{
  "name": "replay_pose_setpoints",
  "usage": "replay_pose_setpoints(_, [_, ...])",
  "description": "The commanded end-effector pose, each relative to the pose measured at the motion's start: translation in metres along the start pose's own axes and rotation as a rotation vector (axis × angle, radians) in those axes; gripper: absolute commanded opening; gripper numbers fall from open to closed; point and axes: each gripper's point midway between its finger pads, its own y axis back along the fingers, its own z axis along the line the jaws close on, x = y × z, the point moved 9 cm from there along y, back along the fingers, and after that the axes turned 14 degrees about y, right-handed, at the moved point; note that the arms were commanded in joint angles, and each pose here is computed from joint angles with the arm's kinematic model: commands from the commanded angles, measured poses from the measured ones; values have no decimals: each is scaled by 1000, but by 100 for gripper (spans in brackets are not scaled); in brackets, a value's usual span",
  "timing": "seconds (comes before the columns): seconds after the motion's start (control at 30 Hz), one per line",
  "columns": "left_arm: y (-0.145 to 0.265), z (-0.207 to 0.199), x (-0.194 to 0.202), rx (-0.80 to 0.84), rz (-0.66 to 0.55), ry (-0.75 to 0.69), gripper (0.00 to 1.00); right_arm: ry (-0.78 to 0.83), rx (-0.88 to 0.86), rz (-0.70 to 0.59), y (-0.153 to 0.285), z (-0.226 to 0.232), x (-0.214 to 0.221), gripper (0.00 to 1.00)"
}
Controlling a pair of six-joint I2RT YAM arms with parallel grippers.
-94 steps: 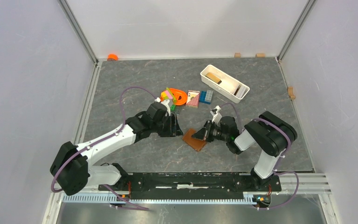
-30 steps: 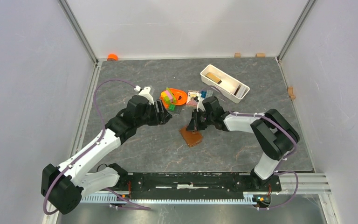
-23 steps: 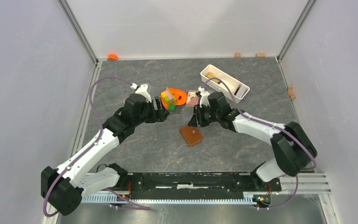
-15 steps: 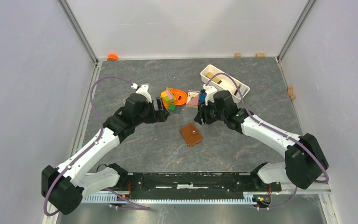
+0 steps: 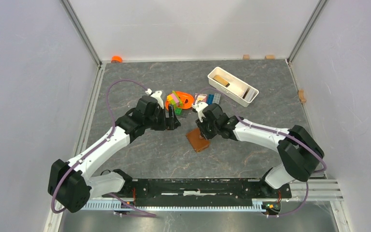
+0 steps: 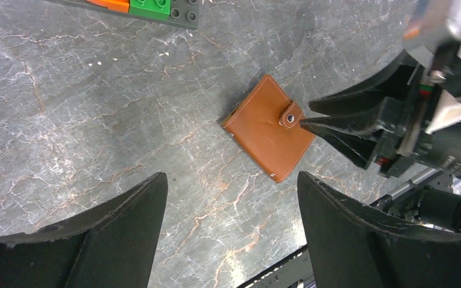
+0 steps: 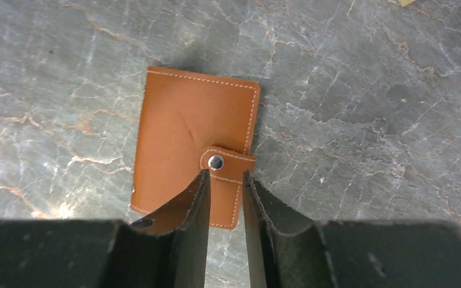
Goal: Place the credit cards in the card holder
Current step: Close the card holder at the center of the board.
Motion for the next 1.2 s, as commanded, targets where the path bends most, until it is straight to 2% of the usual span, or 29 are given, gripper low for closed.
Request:
replay_pose_setpoints(0.0, [5, -13, -9, 70, -8, -32, 85, 43, 55, -26, -5, -5, -22, 33])
replay_pose_setpoints(0.27, [2, -14, -8, 83, 15, -27, 84, 88, 24, 2, -14, 7, -26, 34])
replay_pose_setpoints(0.57, [3, -14, -8, 87, 16, -26, 84, 113, 59, 81, -21, 19, -12, 36])
replay_pose_setpoints(0.83, [2, -14, -7, 85, 18, -24, 83, 144, 81, 112, -28, 24, -11, 33])
replay_pose_setpoints(1.03, [2, -14, -7, 84, 21, -22, 83, 133, 108, 142, -29, 25, -7, 17])
replay_pose_setpoints(1.17, [1, -14, -7, 85, 25, -23, 83, 115, 105, 122, -24, 26, -13, 12])
